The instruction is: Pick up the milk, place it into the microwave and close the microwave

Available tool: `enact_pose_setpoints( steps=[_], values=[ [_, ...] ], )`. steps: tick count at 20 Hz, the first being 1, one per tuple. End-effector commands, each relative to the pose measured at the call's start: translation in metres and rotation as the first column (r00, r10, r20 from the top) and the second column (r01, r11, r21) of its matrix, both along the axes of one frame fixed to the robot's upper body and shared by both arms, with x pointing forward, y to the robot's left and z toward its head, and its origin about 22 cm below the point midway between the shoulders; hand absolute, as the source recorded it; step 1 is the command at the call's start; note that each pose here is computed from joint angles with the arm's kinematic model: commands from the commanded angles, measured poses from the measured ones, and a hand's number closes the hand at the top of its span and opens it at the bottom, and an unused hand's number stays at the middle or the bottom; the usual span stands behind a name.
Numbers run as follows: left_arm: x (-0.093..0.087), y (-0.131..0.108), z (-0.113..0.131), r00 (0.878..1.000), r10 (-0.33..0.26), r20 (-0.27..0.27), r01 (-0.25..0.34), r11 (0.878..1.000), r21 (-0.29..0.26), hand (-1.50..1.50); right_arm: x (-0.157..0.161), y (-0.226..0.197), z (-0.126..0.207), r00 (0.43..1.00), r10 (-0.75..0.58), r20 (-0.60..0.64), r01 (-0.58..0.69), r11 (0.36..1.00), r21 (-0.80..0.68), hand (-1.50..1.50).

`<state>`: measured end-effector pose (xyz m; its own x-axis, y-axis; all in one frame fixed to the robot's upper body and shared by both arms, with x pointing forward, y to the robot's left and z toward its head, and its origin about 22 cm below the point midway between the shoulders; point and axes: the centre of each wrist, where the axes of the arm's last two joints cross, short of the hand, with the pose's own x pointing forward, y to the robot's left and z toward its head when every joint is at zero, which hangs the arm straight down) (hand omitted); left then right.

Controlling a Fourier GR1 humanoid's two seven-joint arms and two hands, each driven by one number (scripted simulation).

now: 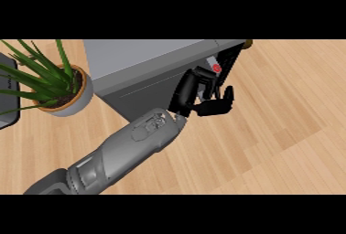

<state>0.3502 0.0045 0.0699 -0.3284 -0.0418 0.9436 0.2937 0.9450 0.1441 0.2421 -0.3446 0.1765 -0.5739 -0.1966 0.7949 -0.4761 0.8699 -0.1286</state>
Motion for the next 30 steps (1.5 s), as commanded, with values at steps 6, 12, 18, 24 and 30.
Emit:
enact_pose_setpoints(
  steps=[6, 12, 18, 24, 30],
  values=[
    [0.004, -0.027, 0.024, 0.999, -0.037, 0.029, 0.037, 0.999, -0.003, 1.5, 0.004, -0.004, 0.01, 1.0, 0.024, 0.006, -0.024, 1.0, 0.006, -1.5],
    [0.016, -0.006, 0.007, 0.967, 0.23, -0.106, -0.238, 0.969, -0.065, 1.5, 0.004, -0.011, 0.011, 1.0, 0.003, -0.007, -0.003, 0.999, 0.037, -1.5],
    [0.024, 0.004, -0.003, 0.949, 0.282, -0.142, -0.29, 0.956, -0.036, 1.5, -0.001, -0.022, 0.022, 0.999, -0.04, 0.01, 0.039, 0.999, 0.031, -1.5],
    [0.032, 0.026, -0.015, 0.954, 0.27, -0.133, -0.269, 0.963, 0.022, 1.5, -0.005, -0.03, 0.032, 0.996, -0.081, 0.03, 0.08, 0.996, 0.04, -1.5],
    [0.04, 0.045, -0.02, 0.959, 0.248, -0.137, -0.241, 0.968, 0.062, -1.5, -0.012, -0.036, 0.034, 0.994, -0.101, 0.03, 0.099, 0.994, 0.053, -1.5]
  ],
)
